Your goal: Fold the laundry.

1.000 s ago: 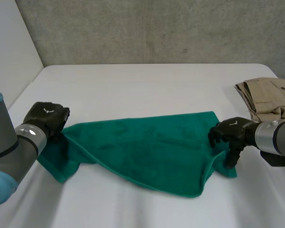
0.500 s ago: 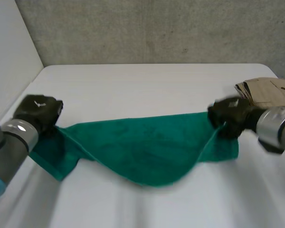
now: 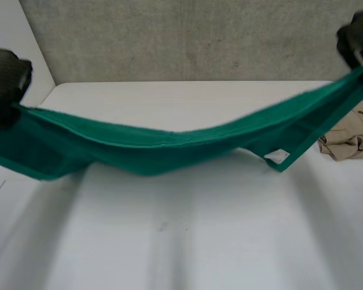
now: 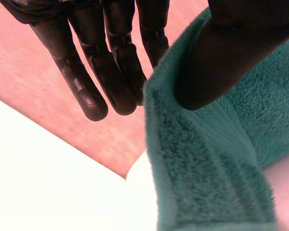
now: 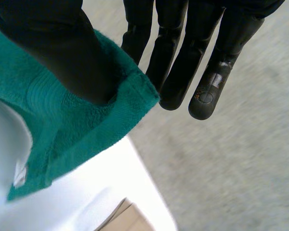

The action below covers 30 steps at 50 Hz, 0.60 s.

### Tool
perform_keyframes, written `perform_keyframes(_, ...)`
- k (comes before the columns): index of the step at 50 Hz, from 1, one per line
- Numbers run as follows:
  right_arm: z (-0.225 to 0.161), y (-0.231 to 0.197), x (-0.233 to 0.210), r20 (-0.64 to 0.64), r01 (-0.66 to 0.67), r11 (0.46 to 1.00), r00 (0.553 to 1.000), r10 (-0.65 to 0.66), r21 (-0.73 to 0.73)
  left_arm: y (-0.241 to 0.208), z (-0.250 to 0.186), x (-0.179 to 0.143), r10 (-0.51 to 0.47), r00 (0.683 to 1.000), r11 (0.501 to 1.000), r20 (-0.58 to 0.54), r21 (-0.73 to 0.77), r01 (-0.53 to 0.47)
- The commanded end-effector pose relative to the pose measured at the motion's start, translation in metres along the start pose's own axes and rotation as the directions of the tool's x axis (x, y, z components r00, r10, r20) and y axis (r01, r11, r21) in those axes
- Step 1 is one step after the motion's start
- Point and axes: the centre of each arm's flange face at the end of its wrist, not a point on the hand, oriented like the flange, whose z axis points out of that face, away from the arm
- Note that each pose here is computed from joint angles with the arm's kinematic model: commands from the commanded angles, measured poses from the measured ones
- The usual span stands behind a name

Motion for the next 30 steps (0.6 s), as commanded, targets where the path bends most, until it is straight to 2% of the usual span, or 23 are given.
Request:
perform_keyframes(1,0.065,0.058,-0.036,0.149,0.035,0.979,0.989,-0.005,-0.201,0.064,0.063,0.045,0.065,0.985,0.977,-0.162,-0.191,-0.096)
perform_keyframes(6,0.105,0.081,-0.065,0.187,0.076,0.956,0.982,-0.023,-0.285,0.091,0.110,0.065,0.076,0.980,0.972,-0.182,-0.205,-0.113)
perform_keyframes(9,0.133,0.088,-0.071,0.144,0.076,0.960,0.989,-0.037,-0.271,0.097,0.148,0.070,0.089,0.988,0.985,-0.130,-0.139,-0.107)
perform_keyframes(13,0.173,0.082,-0.061,0.000,0.063,0.988,0.998,-0.063,-0.138,0.089,0.191,0.066,0.115,0.993,0.993,-0.006,0.012,-0.115)
perform_keyframes(14,0.189,0.074,-0.050,-0.091,0.048,0.997,0.994,-0.053,-0.058,0.084,0.199,0.062,0.121,0.992,0.991,0.034,0.053,-0.123)
perform_keyframes(15,0.197,0.067,-0.042,-0.150,0.042,0.999,0.988,-0.042,-0.004,0.068,0.213,0.053,0.133,0.984,0.977,0.121,0.150,-0.150)
perform_keyframes(17,0.206,0.056,-0.029,-0.239,0.040,0.996,0.971,-0.020,0.077,0.052,0.221,0.044,0.129,0.971,0.955,0.201,0.238,-0.176)
perform_keyframes(18,0.211,0.042,-0.012,-0.334,0.045,0.986,0.942,0.012,0.163,0.030,0.228,0.028,0.098,0.946,0.919,0.310,0.336,-0.206)
perform_keyframes(20,0.213,0.026,0.005,-0.420,0.066,0.966,0.906,0.046,0.249,0.012,0.230,0.017,0.060,0.921,0.877,0.386,0.419,-0.233)
perform_keyframes(21,0.211,0.008,0.021,-0.492,0.102,0.939,0.867,0.077,0.327,0.003,0.230,0.011,0.036,0.905,0.854,0.425,0.457,-0.248)
perform_keyframes(22,0.209,0.000,0.028,-0.525,0.122,0.924,0.846,0.094,0.362,-0.017,0.225,0.000,-0.013,0.878,0.808,0.478,0.523,-0.273)
perform_keyframes(26,0.196,-0.031,0.053,-0.619,0.207,0.857,0.770,0.155,0.472,-0.050,0.209,-0.018,-0.111,0.838,0.726,0.534,0.620,-0.299)
perform_keyframes(28,0.191,-0.038,0.056,-0.627,0.222,0.841,0.760,0.169,0.494,-0.053,0.206,-0.021,-0.136,0.842,0.722,0.523,0.634,-0.277)
perform_keyframes(30,0.191,-0.037,0.054,-0.617,0.212,0.844,0.769,0.168,0.493,-0.052,0.202,-0.023,-0.169,0.849,0.731,0.500,0.642,-0.233)
